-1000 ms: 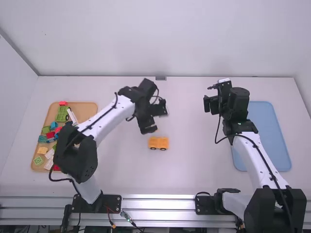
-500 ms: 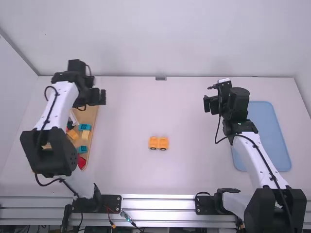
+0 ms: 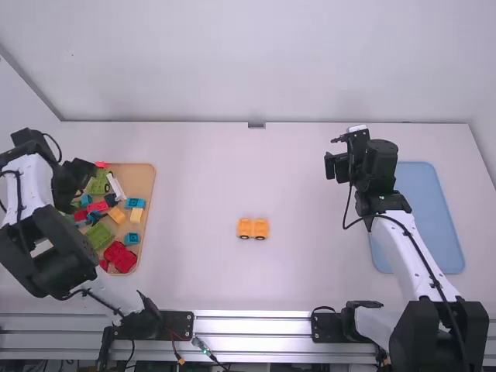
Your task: Assemble lego blocks to make yellow taxi
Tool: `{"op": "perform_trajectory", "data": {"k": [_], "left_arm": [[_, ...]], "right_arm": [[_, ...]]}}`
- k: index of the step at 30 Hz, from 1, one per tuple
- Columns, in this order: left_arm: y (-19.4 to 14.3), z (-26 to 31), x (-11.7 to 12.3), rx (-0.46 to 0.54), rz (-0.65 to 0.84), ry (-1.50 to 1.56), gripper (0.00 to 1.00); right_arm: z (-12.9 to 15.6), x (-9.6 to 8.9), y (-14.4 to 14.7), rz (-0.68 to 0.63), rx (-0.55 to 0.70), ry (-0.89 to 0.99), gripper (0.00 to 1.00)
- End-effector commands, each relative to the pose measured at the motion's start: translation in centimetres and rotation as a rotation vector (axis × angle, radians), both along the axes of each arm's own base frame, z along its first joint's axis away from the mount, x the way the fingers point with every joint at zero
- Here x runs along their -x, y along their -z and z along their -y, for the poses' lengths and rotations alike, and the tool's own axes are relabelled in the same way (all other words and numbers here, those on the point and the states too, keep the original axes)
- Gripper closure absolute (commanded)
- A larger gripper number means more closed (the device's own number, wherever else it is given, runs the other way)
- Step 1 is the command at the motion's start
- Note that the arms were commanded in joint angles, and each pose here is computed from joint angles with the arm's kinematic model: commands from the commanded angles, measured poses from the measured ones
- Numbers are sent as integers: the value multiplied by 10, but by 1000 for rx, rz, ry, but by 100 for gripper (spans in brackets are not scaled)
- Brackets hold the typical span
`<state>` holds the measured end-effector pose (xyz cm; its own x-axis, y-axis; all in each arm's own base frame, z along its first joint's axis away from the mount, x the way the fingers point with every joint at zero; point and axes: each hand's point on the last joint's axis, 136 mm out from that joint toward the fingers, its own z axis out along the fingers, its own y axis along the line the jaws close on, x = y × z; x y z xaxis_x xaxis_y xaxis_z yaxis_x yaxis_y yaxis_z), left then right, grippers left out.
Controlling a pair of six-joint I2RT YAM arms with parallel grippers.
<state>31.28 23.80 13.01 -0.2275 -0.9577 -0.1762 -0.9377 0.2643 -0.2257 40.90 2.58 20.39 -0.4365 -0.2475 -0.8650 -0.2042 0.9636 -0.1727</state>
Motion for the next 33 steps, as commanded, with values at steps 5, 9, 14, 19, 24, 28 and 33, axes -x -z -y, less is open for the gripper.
{"op": "perform_trajectory", "data": {"k": [5,9,14,19,24,28,33], "left_arm": [[24,-29,33,31,12,-185,1],[36,-38,52,35,-10,-190,1],[45,-46,64,37,-23,-199,1],[55,-47,66,44,-48,-160,2],[67,-51,76,36,-114,-203,5],[73,-52,77,52,-113,-179,9],[79,-58,89,71,-129,-209,12]], "right_arm": [[0,-5,-13,25,-4,1,1],[0,-5,-13,25,-4,2,1],[-1,-5,-13,26,-4,0,1],[-2,-5,-13,28,-6,-4,1],[-1,-5,-13,27,-6,-2,1],[-1,-5,-13,27,-6,-2,1],[-1,-5,-13,27,-6,-2,1]]}}
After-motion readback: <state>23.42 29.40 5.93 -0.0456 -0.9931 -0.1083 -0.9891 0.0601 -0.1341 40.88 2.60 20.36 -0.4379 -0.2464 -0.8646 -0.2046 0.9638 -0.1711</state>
